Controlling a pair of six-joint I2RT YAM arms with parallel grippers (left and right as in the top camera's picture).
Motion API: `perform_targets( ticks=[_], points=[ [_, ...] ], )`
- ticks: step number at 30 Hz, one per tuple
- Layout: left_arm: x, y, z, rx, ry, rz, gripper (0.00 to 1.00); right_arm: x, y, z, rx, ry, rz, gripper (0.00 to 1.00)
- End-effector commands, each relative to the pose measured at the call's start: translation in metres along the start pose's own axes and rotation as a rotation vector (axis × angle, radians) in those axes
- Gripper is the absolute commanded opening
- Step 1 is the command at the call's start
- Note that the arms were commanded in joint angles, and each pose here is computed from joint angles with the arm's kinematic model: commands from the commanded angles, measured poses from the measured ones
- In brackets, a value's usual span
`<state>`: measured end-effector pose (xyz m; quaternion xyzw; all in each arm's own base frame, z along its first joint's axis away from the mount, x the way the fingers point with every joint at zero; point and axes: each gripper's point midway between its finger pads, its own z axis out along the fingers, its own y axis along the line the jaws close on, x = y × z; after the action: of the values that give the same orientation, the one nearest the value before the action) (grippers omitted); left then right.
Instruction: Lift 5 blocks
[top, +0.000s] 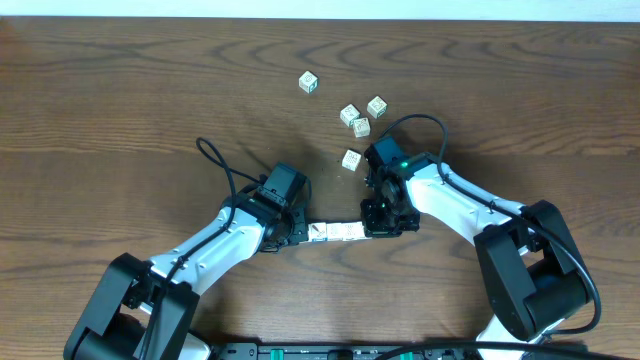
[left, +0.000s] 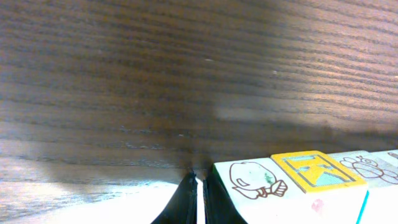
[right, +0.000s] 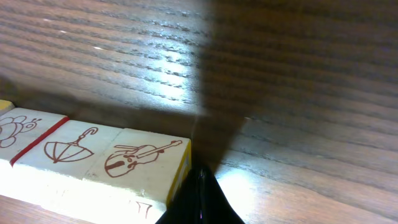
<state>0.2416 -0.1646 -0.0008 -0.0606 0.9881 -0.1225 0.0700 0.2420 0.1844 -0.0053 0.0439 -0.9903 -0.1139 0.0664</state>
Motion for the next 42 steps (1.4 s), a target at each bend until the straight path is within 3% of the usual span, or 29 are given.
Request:
perform_targets(
  ticks=[1, 16, 27, 42],
  points=[
    [0.006, 0.002, 0.003, 0.0, 0.022, -0.035, 0.07, 0.013, 0.001, 0.019, -0.017, 0.064, -0.009, 0.01],
    [0.01, -0.006, 0.003, 0.032, 0.039, -0.021, 0.07, 0.006, 0.006, 0.02, -0.019, 0.028, -0.051, 0.01],
    [0.015, -0.022, 0.005, 0.041, 0.014, 0.053, 0.07, -0.004, 0.01, 0.023, 0.036, -0.038, -0.21, 0.01],
    [0.011, -0.026, 0.005, 0.054, -0.003, 0.059, 0.07, 0.003, 0.026, 0.028, 0.036, -0.038, -0.231, 0.01]
  ],
)
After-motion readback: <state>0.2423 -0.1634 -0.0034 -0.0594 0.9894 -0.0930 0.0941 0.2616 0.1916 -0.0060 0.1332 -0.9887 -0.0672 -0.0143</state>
